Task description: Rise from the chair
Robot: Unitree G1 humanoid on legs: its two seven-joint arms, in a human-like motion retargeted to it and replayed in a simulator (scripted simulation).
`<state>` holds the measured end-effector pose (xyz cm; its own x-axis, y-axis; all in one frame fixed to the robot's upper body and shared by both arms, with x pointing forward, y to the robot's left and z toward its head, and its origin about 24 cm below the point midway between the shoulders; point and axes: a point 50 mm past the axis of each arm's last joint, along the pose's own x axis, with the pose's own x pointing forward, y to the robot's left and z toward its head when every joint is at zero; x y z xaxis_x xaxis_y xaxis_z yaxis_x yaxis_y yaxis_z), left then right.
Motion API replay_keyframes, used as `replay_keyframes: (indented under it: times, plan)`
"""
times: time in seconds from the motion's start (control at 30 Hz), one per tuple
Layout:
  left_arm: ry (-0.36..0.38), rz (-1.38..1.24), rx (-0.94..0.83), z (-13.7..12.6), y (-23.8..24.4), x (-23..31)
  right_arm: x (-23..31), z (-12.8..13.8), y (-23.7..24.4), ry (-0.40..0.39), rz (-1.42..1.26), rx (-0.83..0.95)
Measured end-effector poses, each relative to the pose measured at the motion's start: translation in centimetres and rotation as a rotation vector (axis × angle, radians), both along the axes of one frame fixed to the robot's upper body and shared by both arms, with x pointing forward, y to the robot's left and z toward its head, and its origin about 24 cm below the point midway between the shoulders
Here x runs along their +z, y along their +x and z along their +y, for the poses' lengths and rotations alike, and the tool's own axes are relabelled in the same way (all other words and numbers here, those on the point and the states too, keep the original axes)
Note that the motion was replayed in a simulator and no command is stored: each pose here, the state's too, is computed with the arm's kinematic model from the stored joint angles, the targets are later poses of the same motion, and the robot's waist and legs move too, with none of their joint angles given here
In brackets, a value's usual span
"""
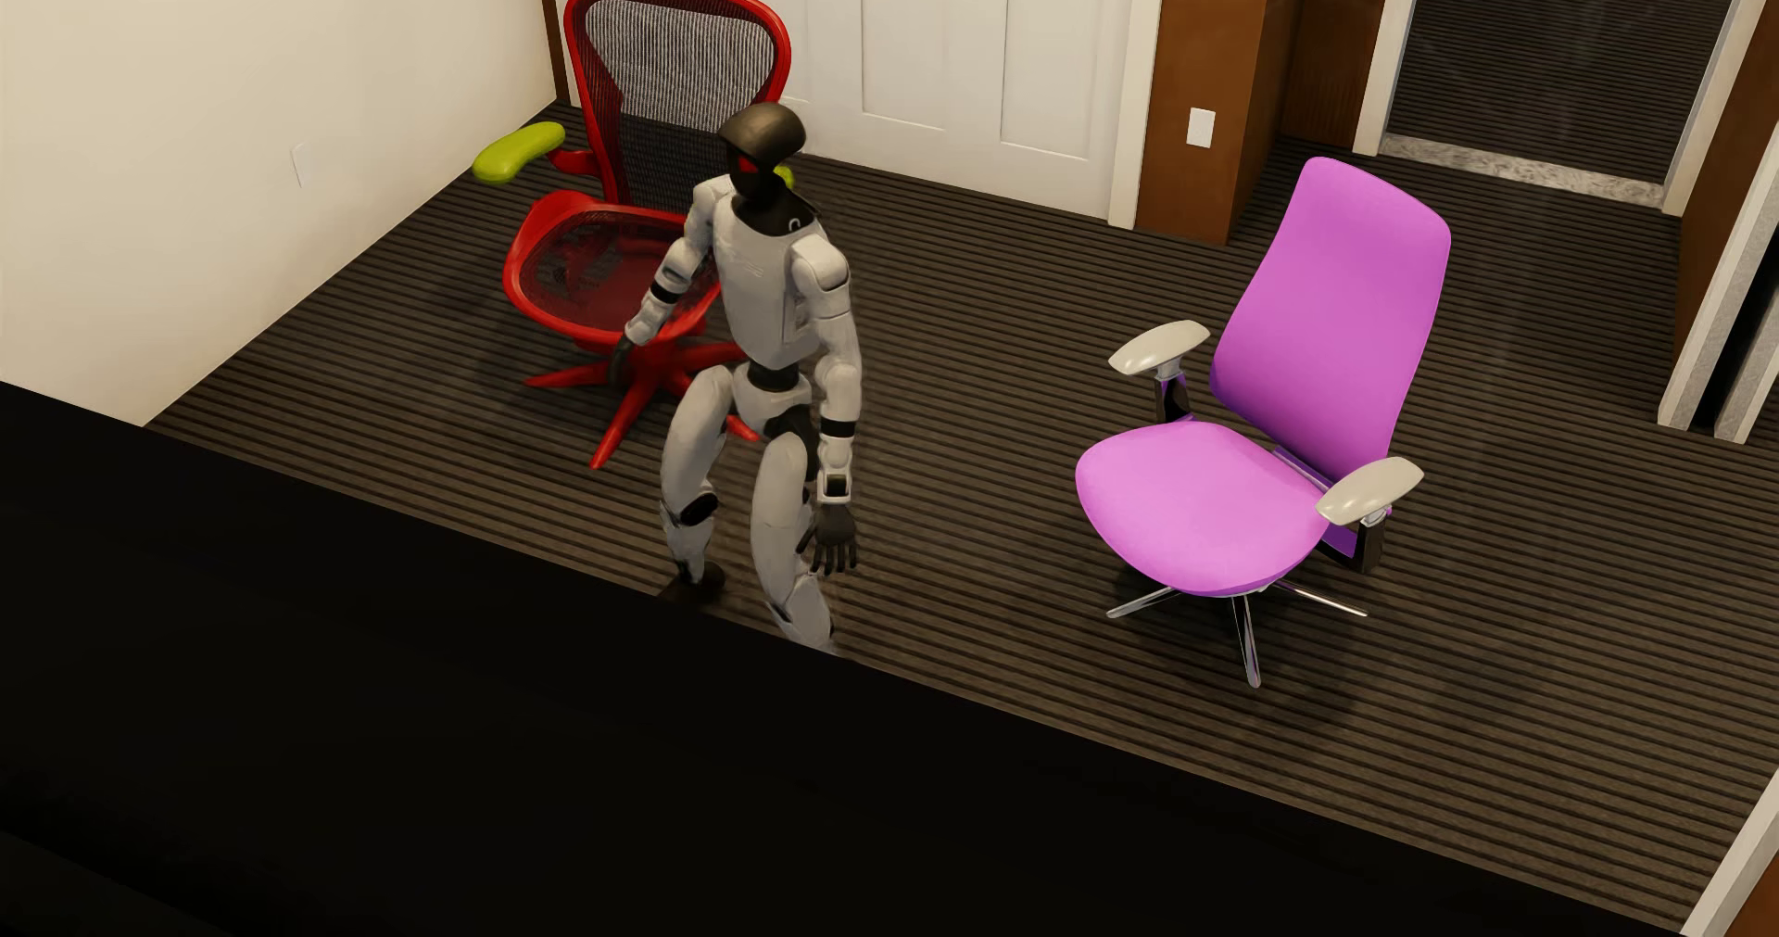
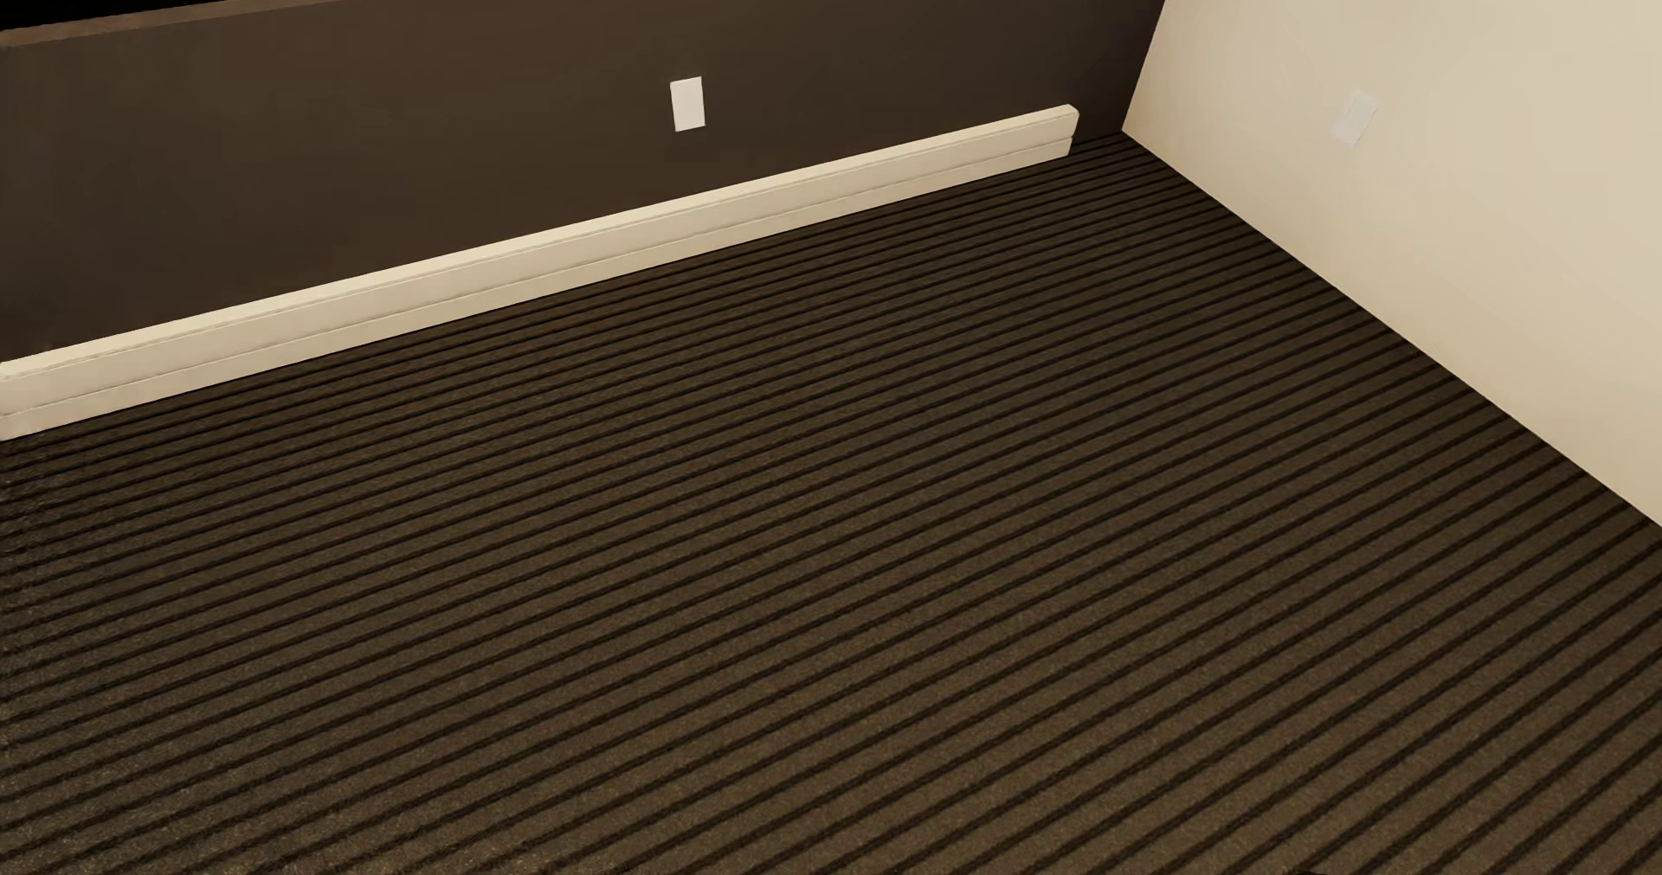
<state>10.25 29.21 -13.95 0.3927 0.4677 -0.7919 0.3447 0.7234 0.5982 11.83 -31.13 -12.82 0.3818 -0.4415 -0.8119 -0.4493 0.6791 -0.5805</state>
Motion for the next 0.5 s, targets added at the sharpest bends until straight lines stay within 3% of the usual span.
replay_keyframes:
  times: [0.33, 0.4, 0.5]
  plan:
    - [-0.019, 0.107, -0.049, -0.7, -0.6, -0.6, 1.4, -1.6, 1.5, -0.052, -0.082, 0.021]
    - [-0.055, 0.182, -0.107, -1.2, -0.8, -0.9, 1.8, -2.2, 1.6, -0.048, -0.109, -0.018]
    - [-0.028, 0.121, -0.137, -1.8, 0.3, -0.8, 1.4, -2.0, 0.9, -0.026, -0.083, -0.029]
